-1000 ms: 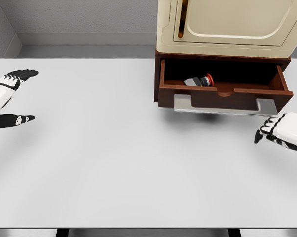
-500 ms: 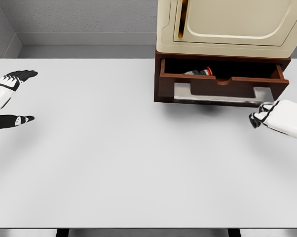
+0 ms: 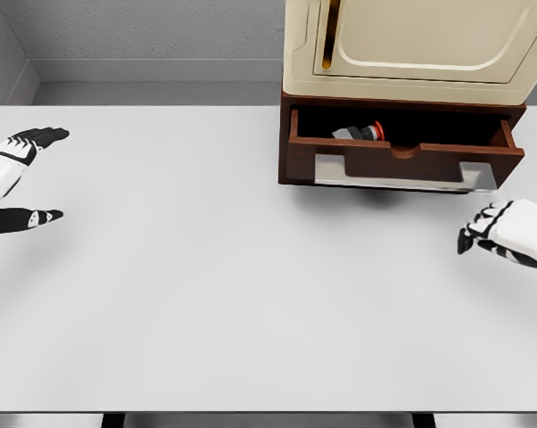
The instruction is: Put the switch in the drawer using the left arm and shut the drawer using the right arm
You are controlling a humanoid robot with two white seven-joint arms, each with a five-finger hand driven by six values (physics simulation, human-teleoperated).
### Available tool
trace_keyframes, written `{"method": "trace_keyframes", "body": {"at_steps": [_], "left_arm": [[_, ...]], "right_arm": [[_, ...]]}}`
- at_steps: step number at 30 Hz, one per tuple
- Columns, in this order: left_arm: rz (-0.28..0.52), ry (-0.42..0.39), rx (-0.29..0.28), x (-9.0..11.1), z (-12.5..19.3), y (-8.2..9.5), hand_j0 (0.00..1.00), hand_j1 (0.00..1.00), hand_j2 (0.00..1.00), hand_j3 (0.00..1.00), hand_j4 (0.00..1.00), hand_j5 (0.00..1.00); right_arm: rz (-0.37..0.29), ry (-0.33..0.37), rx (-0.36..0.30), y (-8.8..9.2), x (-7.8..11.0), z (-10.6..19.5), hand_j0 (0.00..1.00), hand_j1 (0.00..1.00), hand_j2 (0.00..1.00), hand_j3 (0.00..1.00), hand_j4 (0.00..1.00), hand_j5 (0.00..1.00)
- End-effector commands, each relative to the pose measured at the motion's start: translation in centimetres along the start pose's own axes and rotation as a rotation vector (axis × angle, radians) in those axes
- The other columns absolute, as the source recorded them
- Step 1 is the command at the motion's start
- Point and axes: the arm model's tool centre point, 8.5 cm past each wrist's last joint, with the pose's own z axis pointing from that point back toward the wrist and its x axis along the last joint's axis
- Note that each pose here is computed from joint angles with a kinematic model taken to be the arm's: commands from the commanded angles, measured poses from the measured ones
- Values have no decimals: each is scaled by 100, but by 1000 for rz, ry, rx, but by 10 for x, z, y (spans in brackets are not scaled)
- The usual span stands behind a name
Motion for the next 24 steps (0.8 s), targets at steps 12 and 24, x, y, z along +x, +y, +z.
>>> {"method": "trace_keyframes", "body": {"at_steps": [12, 24], "left_arm": [[6, 0, 4, 0, 0, 0, 100, 100, 100, 100, 100, 100], [6, 0, 4, 0, 0, 0, 100, 100, 100, 100, 100, 100]], "right_arm": [[-103, -64, -129, 11, 23, -25, 47, 47, 47, 47, 47, 47], [-83, -70, -189, -5, 21, -32, 50, 50, 50, 50, 50, 50]]}}
